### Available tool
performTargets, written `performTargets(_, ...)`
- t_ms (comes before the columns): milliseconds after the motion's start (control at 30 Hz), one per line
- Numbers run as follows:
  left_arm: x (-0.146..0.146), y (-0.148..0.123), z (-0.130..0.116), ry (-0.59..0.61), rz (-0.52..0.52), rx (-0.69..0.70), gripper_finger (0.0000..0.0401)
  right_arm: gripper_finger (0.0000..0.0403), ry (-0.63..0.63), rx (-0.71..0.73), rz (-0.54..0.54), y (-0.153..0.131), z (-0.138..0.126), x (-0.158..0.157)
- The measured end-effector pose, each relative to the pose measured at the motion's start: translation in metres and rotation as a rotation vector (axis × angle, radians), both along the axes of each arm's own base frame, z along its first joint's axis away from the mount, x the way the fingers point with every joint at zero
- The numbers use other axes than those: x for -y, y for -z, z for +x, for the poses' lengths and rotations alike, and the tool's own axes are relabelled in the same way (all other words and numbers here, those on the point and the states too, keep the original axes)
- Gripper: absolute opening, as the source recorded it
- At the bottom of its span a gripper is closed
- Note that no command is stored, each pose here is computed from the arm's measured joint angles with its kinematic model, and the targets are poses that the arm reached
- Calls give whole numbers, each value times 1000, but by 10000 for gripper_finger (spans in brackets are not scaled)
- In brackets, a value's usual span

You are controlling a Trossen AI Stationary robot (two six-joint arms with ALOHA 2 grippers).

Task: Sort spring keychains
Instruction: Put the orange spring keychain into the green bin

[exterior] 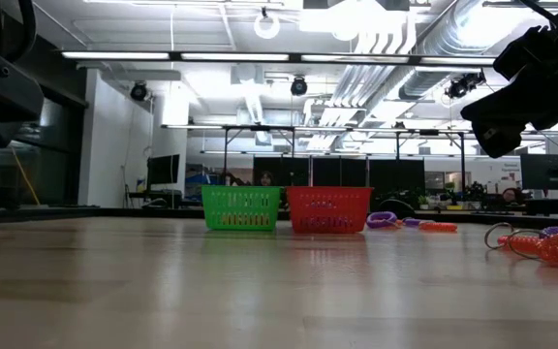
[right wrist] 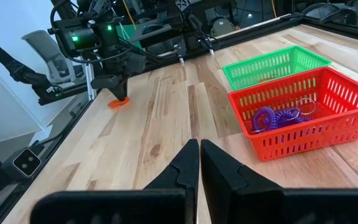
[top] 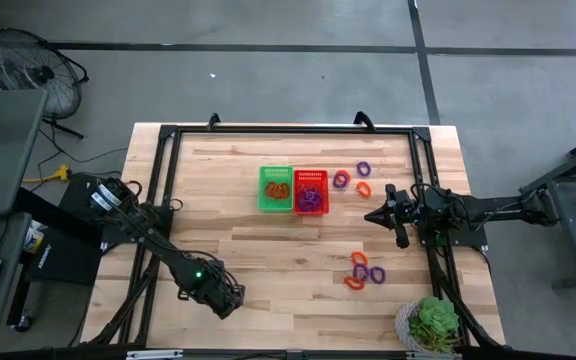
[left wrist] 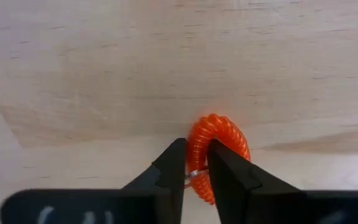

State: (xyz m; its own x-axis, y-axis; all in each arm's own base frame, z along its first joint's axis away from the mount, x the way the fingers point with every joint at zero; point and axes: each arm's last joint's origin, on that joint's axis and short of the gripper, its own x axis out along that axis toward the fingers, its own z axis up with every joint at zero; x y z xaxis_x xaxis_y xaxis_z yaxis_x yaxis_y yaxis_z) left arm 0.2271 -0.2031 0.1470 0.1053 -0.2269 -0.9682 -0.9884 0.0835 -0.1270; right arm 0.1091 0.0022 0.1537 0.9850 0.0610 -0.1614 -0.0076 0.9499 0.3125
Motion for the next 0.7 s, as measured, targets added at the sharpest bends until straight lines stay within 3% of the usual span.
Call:
performTargets(200, 0, 0, 0, -1, 3, 7, 21, 12, 0, 0, 0, 0, 0, 0)
performTargets(467, -3, -5, 2, -11, 64, 92, 19, 12, 0, 0, 0, 0, 0, 0)
performTargets(700, -31, -22, 18, 16, 170, 229, 19, 12, 0, 0, 0, 0, 0, 0)
